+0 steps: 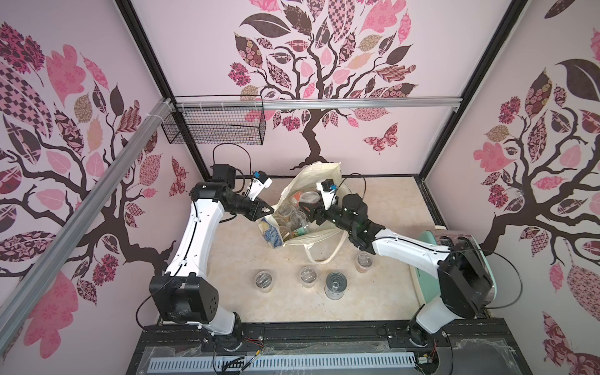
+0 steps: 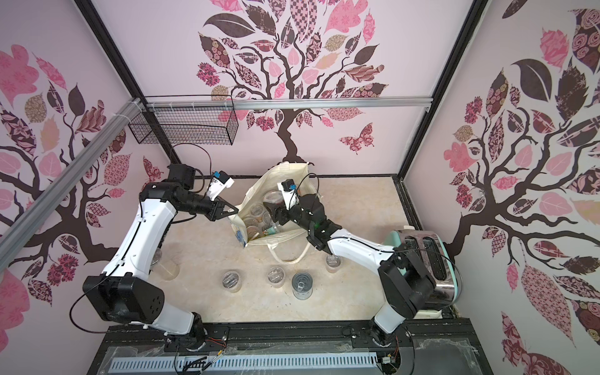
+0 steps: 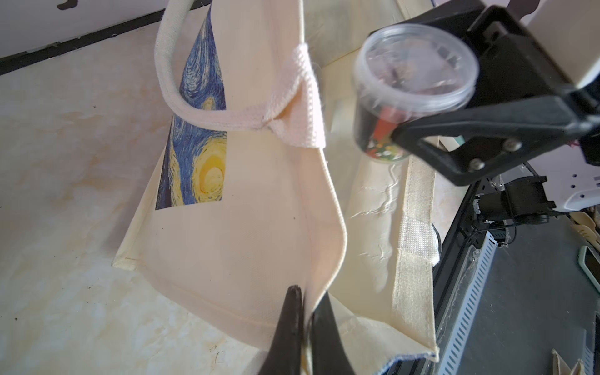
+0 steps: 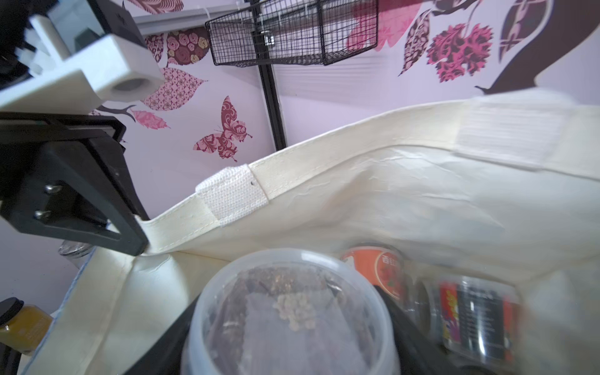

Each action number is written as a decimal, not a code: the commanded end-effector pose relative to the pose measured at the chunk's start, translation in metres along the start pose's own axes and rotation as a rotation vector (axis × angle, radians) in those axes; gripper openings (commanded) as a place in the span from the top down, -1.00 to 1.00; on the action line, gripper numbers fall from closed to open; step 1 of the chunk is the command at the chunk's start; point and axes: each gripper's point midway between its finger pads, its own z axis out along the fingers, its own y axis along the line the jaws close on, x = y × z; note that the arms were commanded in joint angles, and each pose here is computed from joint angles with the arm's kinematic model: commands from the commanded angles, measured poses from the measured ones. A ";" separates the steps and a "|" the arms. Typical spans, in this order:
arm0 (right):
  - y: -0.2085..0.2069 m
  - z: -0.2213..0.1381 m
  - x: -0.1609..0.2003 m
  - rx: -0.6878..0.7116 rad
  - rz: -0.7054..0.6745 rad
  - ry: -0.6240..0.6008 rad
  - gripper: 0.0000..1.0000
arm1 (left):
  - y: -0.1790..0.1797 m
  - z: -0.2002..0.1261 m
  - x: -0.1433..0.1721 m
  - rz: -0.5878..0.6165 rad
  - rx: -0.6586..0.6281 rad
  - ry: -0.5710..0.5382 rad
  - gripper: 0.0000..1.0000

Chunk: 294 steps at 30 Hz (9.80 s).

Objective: Take out the seed jars from the canvas bag
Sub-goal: Pick up the seed jar from the canvas bag, then place the seed jar at the center of the board, then pick up the seed jar from the canvas bag, then place the seed jar at the center of the board.

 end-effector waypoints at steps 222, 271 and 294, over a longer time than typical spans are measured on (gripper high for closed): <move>0.081 -0.001 -0.034 -0.274 -0.073 -0.063 -0.49 | -0.038 -0.038 -0.095 -0.399 0.361 -0.192 -0.96; 0.095 0.021 -0.042 -0.232 -0.284 -0.035 -0.52 | -0.080 -0.020 -0.069 -0.278 0.444 -0.053 -0.74; 0.094 0.022 -0.036 -0.203 -0.298 -0.015 -0.76 | -0.093 -0.020 -0.068 -0.209 0.449 -0.065 -0.06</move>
